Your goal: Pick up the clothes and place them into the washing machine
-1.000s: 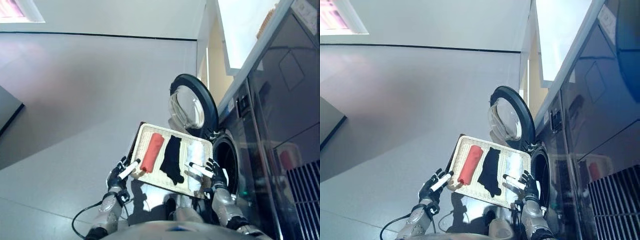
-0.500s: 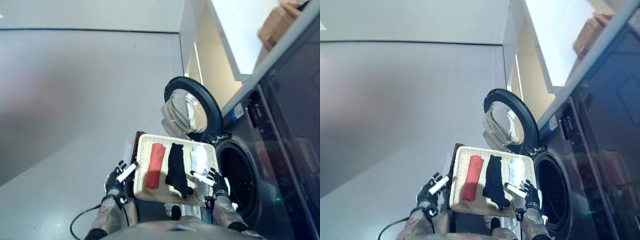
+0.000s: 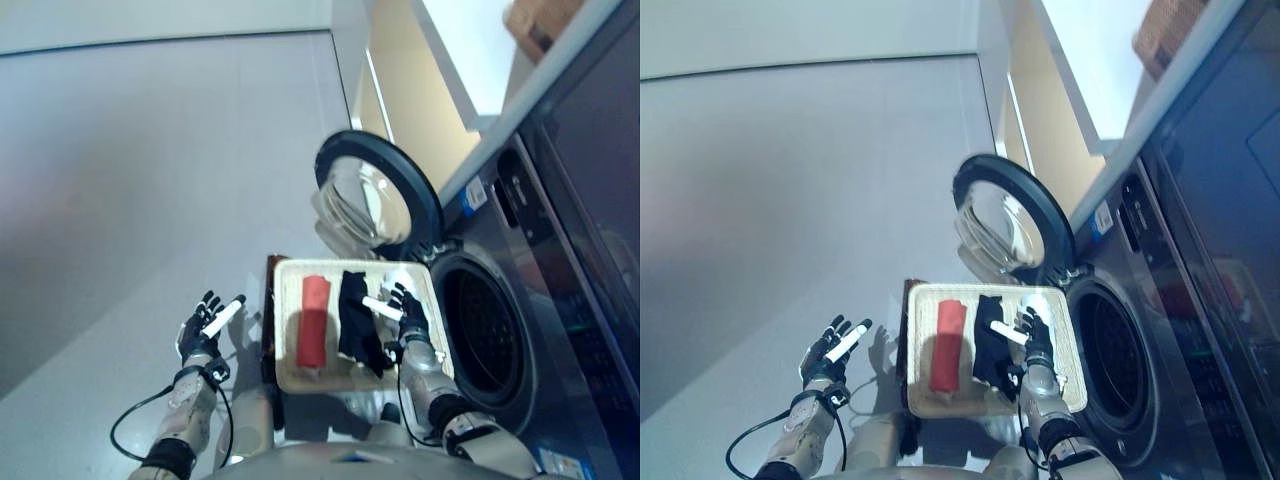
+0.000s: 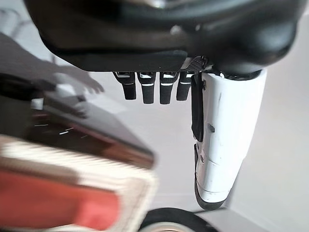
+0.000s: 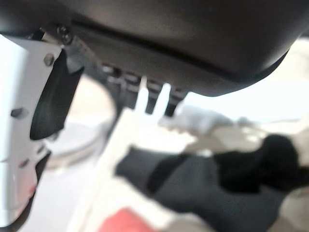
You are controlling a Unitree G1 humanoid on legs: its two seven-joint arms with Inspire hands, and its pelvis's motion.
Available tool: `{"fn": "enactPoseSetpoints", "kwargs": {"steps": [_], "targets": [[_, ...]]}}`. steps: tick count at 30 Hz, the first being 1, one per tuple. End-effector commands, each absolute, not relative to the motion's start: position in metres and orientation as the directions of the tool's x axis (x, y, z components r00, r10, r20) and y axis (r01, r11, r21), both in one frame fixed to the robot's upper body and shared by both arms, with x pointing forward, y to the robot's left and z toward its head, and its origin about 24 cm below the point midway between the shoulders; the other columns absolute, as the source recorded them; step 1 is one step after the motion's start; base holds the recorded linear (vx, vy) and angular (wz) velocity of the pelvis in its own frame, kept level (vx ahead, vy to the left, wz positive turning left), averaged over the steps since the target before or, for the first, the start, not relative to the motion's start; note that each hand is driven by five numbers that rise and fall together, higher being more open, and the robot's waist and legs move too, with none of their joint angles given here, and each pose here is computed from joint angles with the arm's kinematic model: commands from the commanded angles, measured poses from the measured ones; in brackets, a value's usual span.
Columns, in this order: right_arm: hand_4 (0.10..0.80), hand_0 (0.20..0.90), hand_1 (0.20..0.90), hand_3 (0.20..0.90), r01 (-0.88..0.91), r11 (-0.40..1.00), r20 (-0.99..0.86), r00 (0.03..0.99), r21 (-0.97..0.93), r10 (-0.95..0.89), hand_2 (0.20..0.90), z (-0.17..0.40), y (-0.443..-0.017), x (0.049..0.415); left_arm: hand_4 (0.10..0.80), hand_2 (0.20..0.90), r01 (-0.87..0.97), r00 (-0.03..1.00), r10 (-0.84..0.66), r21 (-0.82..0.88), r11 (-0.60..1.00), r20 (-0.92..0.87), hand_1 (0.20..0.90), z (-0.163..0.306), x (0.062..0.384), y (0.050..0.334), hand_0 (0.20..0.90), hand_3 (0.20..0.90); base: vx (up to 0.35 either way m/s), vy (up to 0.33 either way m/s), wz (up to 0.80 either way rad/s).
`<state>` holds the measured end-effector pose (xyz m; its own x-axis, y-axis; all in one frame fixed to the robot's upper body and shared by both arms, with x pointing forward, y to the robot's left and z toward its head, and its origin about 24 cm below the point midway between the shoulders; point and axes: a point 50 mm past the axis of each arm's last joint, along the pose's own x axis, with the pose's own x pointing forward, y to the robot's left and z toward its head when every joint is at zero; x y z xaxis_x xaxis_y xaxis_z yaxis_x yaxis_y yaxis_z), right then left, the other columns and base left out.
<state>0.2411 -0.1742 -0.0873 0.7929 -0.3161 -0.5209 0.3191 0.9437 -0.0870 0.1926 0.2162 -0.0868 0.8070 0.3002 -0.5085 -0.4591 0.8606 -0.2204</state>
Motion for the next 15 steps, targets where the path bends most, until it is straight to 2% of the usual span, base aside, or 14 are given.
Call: {"fn": "enactPoseSetpoints", "kwargs": {"steps": [1,5,10,15], "targets": [[0.8,0.9,0.9,0.9,0.417,0.899,-0.298,0.849,-0.131,-0.437,0.9,-0.044,-0.211,0.269,0.8,0.9,-0.429,0.881,0.315,-0.314,0.847,-0.354,0.9,-0.058,0.218,0.208,0.9,0.9,-0.017,-0.122,0.08],[0.8,0.9,0.9,0.9,0.46,0.877,-0.272,0.834,-0.136,-0.48,0.9,-0.039,-0.222,0.269,0.8,0.9,-0.424,0.889,0.316,-0.33,0.844,-0.332,0.9,-0.053,0.227,0.204,0.9,0.9,-0.061,-0.138,0.18],[0.8,0.9,0.9,0.9,0.483,0.864,-0.227,0.834,-0.143,-0.504,0.9,-0.029,-0.227,0.276,0.8,0.9,-0.39,0.903,0.28,-0.348,0.852,-0.325,0.9,-0.05,0.229,0.195,0.9,0.9,-0.009,-0.067,0.67],[0.8,0.9,0.9,0.9,0.471,0.867,-0.175,0.851,-0.163,-0.495,0.9,-0.013,-0.227,0.296,0.8,0.9,-0.327,0.933,0.234,-0.37,0.87,-0.273,0.9,-0.04,0.233,0.188,0.9,0.9,-0.026,-0.052,-0.37]]}}
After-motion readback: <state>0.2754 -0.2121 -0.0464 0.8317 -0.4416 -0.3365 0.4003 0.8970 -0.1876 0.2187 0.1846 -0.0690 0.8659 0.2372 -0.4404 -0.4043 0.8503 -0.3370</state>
